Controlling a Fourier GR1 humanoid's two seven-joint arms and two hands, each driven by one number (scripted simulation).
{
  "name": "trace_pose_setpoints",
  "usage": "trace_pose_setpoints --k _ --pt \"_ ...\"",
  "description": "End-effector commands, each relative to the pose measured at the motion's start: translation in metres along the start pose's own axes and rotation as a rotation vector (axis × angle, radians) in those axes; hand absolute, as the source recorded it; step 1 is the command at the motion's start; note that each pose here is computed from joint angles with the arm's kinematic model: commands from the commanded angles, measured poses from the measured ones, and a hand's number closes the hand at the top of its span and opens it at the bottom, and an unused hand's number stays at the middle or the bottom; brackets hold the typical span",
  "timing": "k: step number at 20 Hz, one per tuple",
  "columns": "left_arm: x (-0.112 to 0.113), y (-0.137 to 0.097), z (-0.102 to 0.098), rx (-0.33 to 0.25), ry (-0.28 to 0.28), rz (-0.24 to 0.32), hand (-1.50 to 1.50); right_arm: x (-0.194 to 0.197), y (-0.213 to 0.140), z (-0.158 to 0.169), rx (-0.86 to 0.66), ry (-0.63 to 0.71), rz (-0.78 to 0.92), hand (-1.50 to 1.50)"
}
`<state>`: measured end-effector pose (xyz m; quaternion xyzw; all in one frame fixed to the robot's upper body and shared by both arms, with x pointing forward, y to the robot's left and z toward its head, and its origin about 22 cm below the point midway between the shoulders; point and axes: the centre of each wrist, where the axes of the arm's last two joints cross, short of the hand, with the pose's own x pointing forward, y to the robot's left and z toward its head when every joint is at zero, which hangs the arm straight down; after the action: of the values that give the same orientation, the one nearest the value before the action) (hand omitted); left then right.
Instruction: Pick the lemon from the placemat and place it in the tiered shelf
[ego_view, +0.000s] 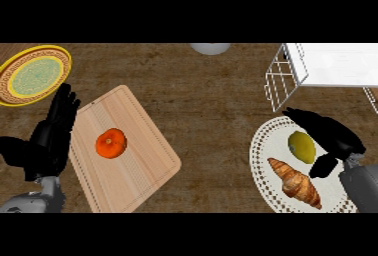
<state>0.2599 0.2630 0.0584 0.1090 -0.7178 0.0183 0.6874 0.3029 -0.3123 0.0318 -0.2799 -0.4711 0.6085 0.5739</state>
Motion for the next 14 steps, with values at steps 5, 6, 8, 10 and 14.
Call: trace_pose_setpoints --k 5,6,8,10,14 --pt "0.007 0.007 0.001 0.002 -0.010 -0.013 0.00 -0.013 0.030 -0.022 0.083 0.019 -0.005 -1.50" --pt "0.011 0.014 0.000 -0.006 -0.001 -0.007 0.00 -0.003 0.029 -0.026 0.086 0.019 0.000 1.50" --pt "-0.020 0.014 -0.004 0.001 0.000 -0.004 0.00 0.003 0.038 -0.027 0.102 -0.011 0.043 1.50" --pt "-0.010 -0.009 0.002 -0.017 -0.011 0.000 0.00 -0.014 0.042 -0.031 0.043 -0.047 0.113 1.50" --pt "0.001 0.005 0.007 -0.004 -0.002 -0.014 0.00 -0.011 0.041 -0.022 -0.039 -0.078 0.161 1.50"
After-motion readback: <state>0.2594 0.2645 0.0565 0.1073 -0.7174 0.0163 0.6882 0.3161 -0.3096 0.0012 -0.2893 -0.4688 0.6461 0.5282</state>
